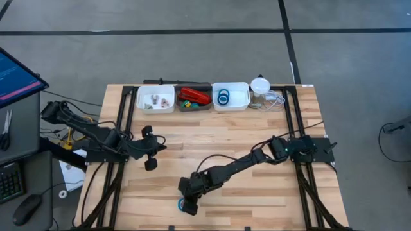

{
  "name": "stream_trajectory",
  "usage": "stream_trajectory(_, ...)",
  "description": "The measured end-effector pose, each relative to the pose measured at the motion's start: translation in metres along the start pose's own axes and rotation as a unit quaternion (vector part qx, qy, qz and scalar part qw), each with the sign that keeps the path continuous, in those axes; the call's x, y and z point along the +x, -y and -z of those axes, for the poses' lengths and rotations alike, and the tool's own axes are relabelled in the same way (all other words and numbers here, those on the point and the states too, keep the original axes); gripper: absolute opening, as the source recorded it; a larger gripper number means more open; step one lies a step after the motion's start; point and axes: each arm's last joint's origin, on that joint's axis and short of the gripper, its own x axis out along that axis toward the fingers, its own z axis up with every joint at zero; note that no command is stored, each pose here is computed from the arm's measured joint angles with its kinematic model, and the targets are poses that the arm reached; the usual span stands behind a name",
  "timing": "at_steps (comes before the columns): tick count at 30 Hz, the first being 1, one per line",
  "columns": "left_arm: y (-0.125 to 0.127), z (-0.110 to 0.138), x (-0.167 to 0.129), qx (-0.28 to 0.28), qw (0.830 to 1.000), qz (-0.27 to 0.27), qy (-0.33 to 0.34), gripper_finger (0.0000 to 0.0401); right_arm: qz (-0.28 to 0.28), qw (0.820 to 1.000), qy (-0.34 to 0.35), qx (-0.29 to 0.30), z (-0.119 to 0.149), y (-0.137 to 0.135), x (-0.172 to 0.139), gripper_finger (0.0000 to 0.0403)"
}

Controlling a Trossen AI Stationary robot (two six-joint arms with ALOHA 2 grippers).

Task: Pick and place Stapler, Stapler remover, tape
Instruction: Put the light blue tape into the right white bin

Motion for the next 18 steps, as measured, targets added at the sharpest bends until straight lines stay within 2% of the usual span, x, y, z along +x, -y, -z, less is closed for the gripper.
stream_trajectory(3,-0.001,0.005,0.002,-0.006,1.000,-0.003,-0.007,0.0002,0.006,1.000,0.002,-0.027,-0.004,0.003,-0.005,0.0020)
stream_trajectory(6,-0.001,0.006,0.002,-0.006,1.000,-0.003,-0.007,0.0002,0.017,0.999,0.002,-0.040,-0.008,0.006,-0.012,0.0022)
stream_trajectory(10,-0.001,0.005,0.002,-0.007,1.000,-0.003,-0.007,0.0002,0.089,0.994,0.004,-0.058,-0.016,0.016,-0.032,0.0019)
stream_trajectory(18,-0.001,0.005,0.002,-0.007,1.000,-0.004,-0.006,0.0002,0.224,0.970,0.026,-0.094,-0.037,0.025,-0.101,0.0019)
